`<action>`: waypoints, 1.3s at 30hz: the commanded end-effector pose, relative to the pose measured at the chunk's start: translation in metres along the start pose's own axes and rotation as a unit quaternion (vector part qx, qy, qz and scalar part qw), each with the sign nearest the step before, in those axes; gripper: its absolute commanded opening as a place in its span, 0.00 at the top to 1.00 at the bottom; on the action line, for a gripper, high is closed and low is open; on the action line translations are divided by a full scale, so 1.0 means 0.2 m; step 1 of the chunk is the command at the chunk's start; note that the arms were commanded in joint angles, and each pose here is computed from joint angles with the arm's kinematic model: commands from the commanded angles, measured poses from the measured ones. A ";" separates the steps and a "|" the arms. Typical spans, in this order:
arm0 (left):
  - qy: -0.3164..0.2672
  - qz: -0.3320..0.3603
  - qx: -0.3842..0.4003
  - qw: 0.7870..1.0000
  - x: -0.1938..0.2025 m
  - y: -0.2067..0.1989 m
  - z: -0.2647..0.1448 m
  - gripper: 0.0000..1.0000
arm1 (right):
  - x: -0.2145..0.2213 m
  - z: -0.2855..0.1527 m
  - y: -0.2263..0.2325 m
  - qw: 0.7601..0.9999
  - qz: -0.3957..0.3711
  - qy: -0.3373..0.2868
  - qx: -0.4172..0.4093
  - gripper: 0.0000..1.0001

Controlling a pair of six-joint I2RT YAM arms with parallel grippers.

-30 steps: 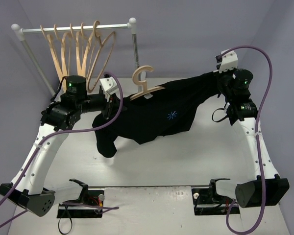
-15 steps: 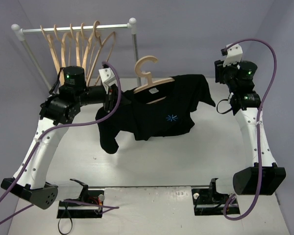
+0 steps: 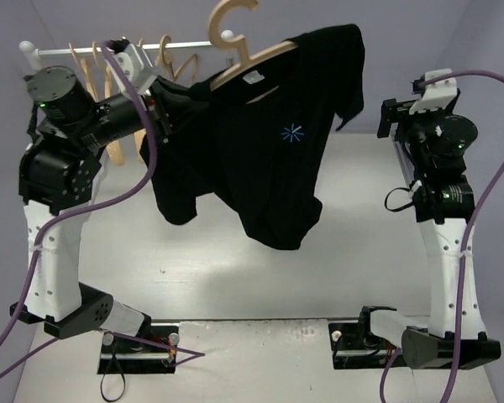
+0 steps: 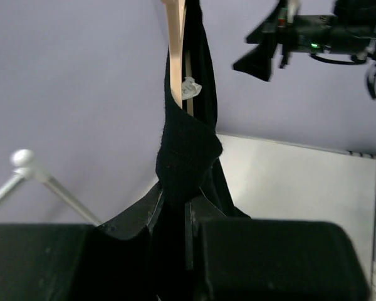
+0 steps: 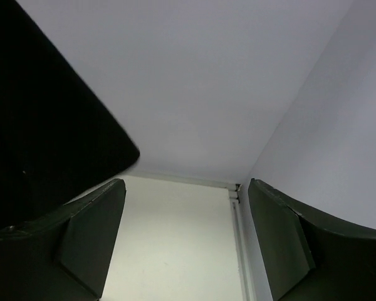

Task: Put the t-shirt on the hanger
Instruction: Place the hanger at the clothesline.

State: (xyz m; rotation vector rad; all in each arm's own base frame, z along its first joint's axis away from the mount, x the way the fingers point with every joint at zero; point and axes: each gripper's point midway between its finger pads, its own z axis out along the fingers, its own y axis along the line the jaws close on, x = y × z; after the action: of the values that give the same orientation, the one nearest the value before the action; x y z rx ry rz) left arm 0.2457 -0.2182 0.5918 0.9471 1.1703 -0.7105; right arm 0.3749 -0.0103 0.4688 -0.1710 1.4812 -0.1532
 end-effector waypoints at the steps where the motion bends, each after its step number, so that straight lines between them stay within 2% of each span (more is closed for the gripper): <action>1: -0.035 0.049 -0.091 0.994 -0.20 0.09 -0.13 1.00 | -0.21 -0.11 -0.11 0.997 0.009 -0.064 0.053 0.23; 4: -0.022 0.037 -0.131 0.990 -0.17 0.12 -0.18 1.00 | -0.18 -0.13 -0.09 0.997 0.017 -0.058 0.049 0.23; 8: -0.057 0.042 -0.185 0.980 -0.33 0.13 -0.31 1.00 | -0.11 -0.11 -0.04 0.998 0.033 -0.046 0.033 0.23; 11: -0.052 0.032 -0.274 0.960 -0.35 0.23 -0.42 1.00 | -0.06 -0.10 0.00 0.998 0.047 -0.038 0.017 0.23; 14: -0.038 0.029 -0.261 0.964 -0.30 0.21 -0.41 1.00 | -0.04 -0.08 0.03 0.998 0.061 -0.033 0.004 0.23; 16: -0.067 0.025 -0.219 0.973 -0.36 0.13 -0.38 1.00 | -0.03 -0.07 0.05 0.997 0.064 -0.032 -0.003 0.23; 20: -0.059 0.020 -0.285 0.957 -0.36 0.22 -0.47 1.00 | -0.02 -0.07 0.08 0.997 0.073 -0.030 -0.012 0.23; 24: 0.009 0.006 -0.352 0.936 -0.14 0.34 -0.51 1.00 | 0.02 -0.07 0.10 0.996 0.080 -0.022 -0.019 0.22; 28: 0.075 -0.033 -0.337 0.938 0.16 0.35 -0.42 1.00 | 0.08 -0.07 0.14 0.995 0.098 -0.010 -0.032 0.22; 32: 0.107 -0.085 -0.289 0.947 0.36 0.27 -0.33 1.00 | 0.19 -0.08 0.25 0.991 0.116 0.014 -0.063 0.22; 35: 0.129 -0.101 -0.280 0.946 0.47 0.24 -0.31 1.00 | 0.26 -0.10 0.28 0.989 0.124 0.027 -0.070 0.22; 39: 0.160 -0.116 -0.312 0.929 0.61 0.30 -0.31 1.00 | 0.40 -0.13 0.36 0.984 0.145 0.055 -0.084 0.22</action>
State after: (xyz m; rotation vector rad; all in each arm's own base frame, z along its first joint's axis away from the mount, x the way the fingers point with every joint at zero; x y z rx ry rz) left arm 0.2991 -0.1383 0.4360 0.4857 1.8439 -0.3205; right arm 0.3615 0.0309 0.3606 -0.0864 1.6850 0.1329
